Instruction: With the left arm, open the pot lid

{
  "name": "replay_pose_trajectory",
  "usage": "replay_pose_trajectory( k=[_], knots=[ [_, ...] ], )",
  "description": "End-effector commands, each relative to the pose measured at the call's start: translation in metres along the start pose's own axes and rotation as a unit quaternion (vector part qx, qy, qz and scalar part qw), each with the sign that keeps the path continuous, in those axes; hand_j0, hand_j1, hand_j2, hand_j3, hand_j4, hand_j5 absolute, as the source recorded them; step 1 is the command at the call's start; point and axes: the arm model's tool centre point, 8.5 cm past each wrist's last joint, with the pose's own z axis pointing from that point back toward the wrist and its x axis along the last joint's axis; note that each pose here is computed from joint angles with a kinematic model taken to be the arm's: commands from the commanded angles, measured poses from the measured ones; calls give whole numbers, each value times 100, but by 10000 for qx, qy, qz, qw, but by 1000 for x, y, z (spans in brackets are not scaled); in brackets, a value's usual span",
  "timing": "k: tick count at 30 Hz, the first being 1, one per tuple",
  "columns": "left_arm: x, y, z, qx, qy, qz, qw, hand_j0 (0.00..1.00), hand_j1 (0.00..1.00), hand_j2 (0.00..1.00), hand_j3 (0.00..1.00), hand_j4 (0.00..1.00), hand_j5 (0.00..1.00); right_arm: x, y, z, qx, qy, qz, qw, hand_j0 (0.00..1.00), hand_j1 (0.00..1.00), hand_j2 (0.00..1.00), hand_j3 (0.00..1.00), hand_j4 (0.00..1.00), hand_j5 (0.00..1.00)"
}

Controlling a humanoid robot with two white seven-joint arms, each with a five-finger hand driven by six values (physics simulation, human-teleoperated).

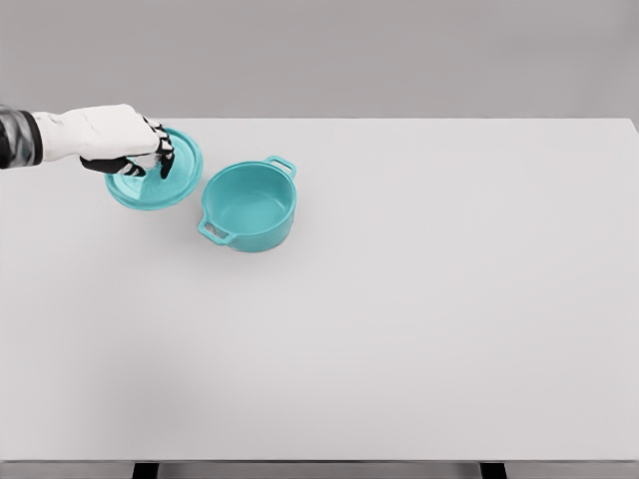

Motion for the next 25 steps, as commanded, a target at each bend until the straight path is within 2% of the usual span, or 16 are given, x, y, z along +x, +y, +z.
replay_pose_trajectory(
  k=[1, 5, 7, 10, 12, 21, 24, 25],
  knots=[
    [-14, -6, 21, -87, 246, 40, 9997, 42, 42, 42, 42, 42, 42, 0, 0, 0, 1, -4, 1, 10000, 100, 100, 100, 100, 100, 100],
    [-19, -21, 28, -241, 351, 136, 9990, 45, 45, 45, 45, 45, 45, 0, 0, 0, 1, 3, 0, 10000, 100, 100, 100, 100, 100, 100],
    [-25, -28, 30, -284, 435, 242, 9984, 66, 66, 66, 66, 66, 66, 0, 0, 0, 1, 3, 0, 10000, 100, 100, 100, 100, 100, 100],
    [-25, -28, 30, -266, 431, 257, 9984, 95, 95, 95, 95, 95, 95, 0, 0, 0, 1, 3, 0, 10000, 100, 100, 100, 100, 100, 100],
    [-24, -27, 29, -254, 415, 263, 9985, 100, 100, 100, 100, 100, 100, 0, 0, 0, 1, 3, 0, 10000, 100, 100, 100, 100, 100, 100],
    [-26, -26, 29, 10, 327, 652, 9973, 100, 100, 100, 100, 100, 100, 0, 0, 0, 1, -4, 1, 10000, 100, 100, 100, 100, 100, 100],
    [-45, -27, 44, 286, 544, 1119, 9918, 100, 100, 100, 100, 100, 100, 1, -1, 0, -5, -9, 2, 10000, 100, 100, 100, 100, 100, 100],
    [-47, -29, 45, 286, 586, 1161, 9911, 100, 100, 100, 100, 100, 100, 0, 0, 0, 1, 3, 0, 10000, 100, 100, 100, 100, 100, 100]
  ],
)
